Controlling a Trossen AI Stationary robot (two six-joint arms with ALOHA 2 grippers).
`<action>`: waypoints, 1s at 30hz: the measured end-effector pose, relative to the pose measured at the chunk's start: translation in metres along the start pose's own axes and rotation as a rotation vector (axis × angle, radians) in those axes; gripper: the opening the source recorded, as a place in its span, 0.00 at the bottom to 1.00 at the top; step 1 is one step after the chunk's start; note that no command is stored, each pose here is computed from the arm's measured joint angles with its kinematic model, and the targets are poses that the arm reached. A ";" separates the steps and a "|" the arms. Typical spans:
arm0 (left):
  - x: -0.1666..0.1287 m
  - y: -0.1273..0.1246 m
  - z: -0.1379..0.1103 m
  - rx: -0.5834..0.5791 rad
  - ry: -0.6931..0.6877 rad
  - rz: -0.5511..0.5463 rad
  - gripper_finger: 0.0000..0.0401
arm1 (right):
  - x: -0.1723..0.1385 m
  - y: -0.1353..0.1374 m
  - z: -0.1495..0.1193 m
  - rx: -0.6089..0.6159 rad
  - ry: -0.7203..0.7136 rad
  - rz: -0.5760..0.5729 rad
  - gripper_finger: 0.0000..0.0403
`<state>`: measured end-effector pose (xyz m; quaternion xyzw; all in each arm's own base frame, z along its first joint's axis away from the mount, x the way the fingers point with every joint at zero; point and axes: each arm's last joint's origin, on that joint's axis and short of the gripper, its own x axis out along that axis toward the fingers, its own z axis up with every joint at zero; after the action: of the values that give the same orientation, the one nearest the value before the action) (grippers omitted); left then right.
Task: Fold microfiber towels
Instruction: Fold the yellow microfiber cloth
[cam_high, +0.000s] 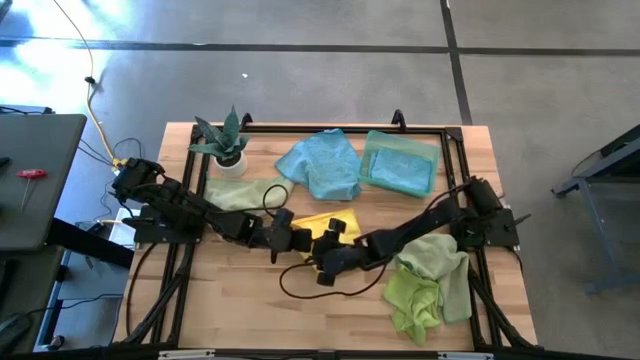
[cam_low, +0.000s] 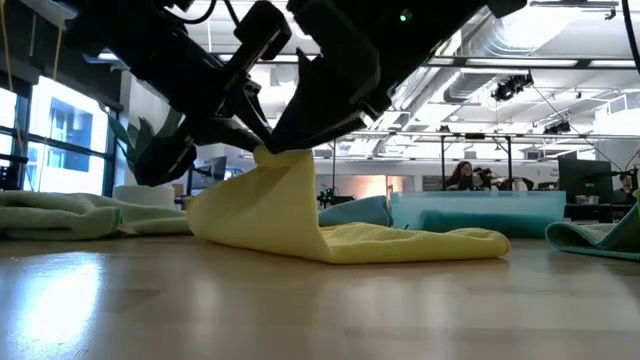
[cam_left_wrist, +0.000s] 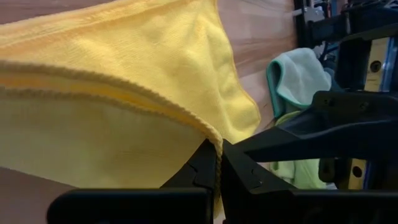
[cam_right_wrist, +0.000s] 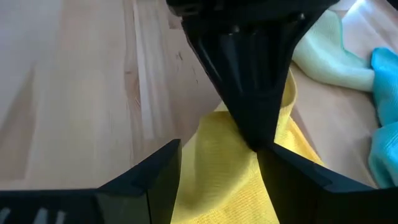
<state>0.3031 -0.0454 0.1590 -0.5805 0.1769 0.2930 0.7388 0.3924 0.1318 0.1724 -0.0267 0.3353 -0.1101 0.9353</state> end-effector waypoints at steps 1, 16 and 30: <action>0.000 0.000 0.000 0.001 0.000 0.001 0.00 | 0.001 0.001 -0.001 0.009 0.000 -0.009 0.51; 0.001 -0.002 0.000 0.006 0.015 -0.028 0.00 | 0.004 0.004 -0.007 0.015 -0.009 -0.077 0.51; 0.001 -0.002 -0.001 0.001 0.065 -0.036 0.00 | 0.009 0.005 -0.011 0.056 -0.006 -0.111 0.42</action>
<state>0.3054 -0.0469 0.1599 -0.5925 0.1906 0.2607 0.7380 0.3929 0.1349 0.1577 -0.0196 0.3272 -0.1712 0.9291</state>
